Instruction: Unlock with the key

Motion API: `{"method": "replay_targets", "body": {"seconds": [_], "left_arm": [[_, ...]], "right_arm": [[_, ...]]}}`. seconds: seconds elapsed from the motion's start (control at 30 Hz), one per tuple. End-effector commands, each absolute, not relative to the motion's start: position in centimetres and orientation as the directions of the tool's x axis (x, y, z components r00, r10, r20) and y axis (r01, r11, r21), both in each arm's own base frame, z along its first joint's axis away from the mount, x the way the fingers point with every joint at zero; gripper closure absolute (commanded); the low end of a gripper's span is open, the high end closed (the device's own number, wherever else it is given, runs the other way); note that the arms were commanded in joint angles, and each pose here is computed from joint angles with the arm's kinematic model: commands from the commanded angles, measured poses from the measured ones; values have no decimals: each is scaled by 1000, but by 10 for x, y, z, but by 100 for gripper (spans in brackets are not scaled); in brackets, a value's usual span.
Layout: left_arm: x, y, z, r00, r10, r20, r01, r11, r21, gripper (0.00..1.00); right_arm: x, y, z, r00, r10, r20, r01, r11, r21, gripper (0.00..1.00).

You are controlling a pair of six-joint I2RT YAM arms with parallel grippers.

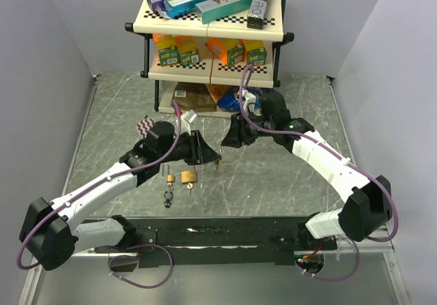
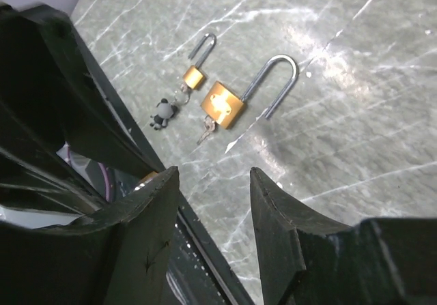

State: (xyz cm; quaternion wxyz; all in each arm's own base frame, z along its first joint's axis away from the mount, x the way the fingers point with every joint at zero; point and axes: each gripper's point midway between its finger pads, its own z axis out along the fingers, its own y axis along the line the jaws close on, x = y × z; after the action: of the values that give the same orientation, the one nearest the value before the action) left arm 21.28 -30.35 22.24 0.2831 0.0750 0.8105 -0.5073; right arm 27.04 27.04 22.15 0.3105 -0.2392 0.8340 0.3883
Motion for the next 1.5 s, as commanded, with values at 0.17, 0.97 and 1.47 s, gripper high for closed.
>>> {"method": "replay_targets", "body": {"seconds": [0.17, 0.97, 1.47], "left_arm": [[199, -311, 267, -776, -140, -614, 552, 320, -770, 99], [181, -311, 269, -799, -44, -600, 568, 273, -777, 99], [191, -309, 264, -796, -70, -602, 551, 328, -767, 99]], "right_arm": [[247, 289, 262, -637, -108, -763, -749, 321, 580, 40], [242, 287, 285, -568, -216, -795, -811, 310, 496, 39], [213, 301, 269, -635, -297, -713, -769, 157, 619, 44]]}}
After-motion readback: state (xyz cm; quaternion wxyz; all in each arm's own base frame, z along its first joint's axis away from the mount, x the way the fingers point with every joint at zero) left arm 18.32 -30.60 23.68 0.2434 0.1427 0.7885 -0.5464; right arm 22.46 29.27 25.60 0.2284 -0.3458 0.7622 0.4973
